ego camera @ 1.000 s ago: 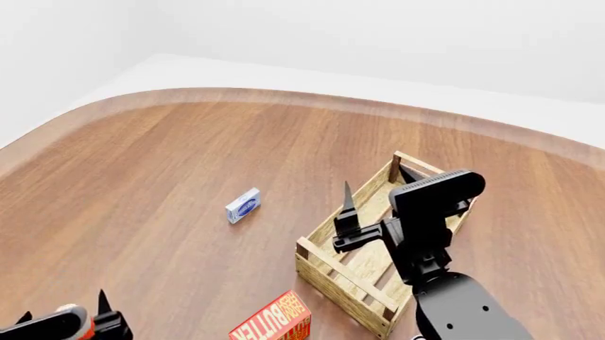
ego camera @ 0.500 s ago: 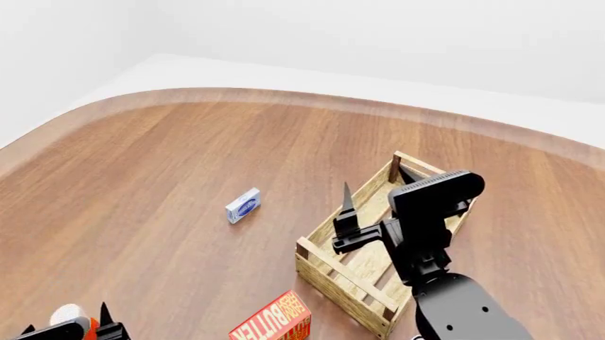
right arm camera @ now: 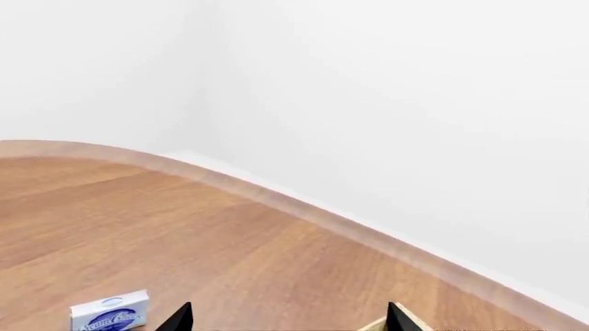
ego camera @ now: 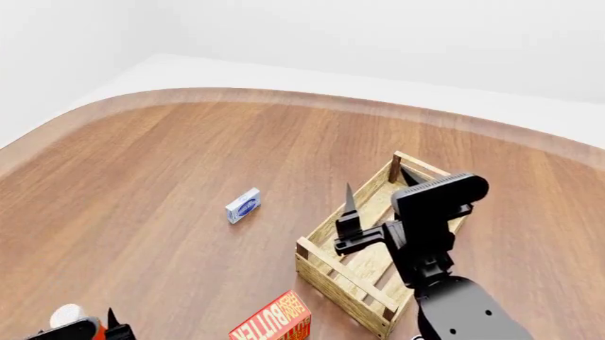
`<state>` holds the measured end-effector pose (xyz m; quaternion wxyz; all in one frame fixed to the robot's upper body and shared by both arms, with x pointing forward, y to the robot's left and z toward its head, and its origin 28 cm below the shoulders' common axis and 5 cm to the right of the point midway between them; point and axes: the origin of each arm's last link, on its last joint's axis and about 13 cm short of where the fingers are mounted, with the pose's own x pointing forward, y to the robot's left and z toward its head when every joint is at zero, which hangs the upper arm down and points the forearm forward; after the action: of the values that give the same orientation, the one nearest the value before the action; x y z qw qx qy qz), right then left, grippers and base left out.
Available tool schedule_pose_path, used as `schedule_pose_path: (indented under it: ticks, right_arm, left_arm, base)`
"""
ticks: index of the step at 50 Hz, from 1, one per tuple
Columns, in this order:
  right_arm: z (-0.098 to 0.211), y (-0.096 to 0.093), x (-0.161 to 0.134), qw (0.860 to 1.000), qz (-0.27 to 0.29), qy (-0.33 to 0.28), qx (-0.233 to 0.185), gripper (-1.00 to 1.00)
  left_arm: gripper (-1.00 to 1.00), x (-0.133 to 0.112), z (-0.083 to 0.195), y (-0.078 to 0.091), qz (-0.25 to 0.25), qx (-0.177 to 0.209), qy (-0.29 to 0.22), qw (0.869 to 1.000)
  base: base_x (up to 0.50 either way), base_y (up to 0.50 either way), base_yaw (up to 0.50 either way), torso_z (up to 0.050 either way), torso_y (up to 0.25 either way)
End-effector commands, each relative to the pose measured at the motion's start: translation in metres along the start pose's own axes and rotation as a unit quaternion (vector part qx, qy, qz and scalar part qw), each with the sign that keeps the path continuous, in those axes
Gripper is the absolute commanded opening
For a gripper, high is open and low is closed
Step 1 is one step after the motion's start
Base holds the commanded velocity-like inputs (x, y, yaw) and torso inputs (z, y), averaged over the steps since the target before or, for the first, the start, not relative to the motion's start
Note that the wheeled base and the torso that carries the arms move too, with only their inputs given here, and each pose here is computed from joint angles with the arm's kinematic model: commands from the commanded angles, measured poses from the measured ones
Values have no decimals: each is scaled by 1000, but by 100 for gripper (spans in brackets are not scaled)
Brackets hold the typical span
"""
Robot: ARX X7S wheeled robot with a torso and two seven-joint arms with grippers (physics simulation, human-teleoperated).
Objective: Pick up the ketchup, and put it in the wooden tray.
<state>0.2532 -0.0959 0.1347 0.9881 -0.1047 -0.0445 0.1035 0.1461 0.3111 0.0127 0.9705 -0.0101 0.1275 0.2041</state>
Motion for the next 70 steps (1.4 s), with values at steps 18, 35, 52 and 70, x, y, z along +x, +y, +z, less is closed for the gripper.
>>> schedule_pose_path:
  ticks: [18, 35, 52, 70]
  right_arm:
    - [2, -3, -6, 1000, -9, 0, -2, 100]
    - [0, -3, -2, 1000, -12, 1, 1, 100]
    - [6, -11, -3, 1000, -25, -8, 6, 100]
    - [25, -41, -17, 996, -88, -11, -4, 100]
  left_arm:
    - [-100, 26, -20, -4, 44, 6, 30, 999]
    - [-100, 31, -20, -5, 37, 10, 22, 999]
    - [-100, 29, 46, -22, -66, 27, -75, 995]
    - [-100, 71, 161, -90, -215, 32, -155, 964]
  base:
    - [0, 0, 0, 0, 0]
    - [0, 0, 0, 0, 0]
    - [0, 0, 0, 0, 0]
    - [0, 0, 0, 0, 0]
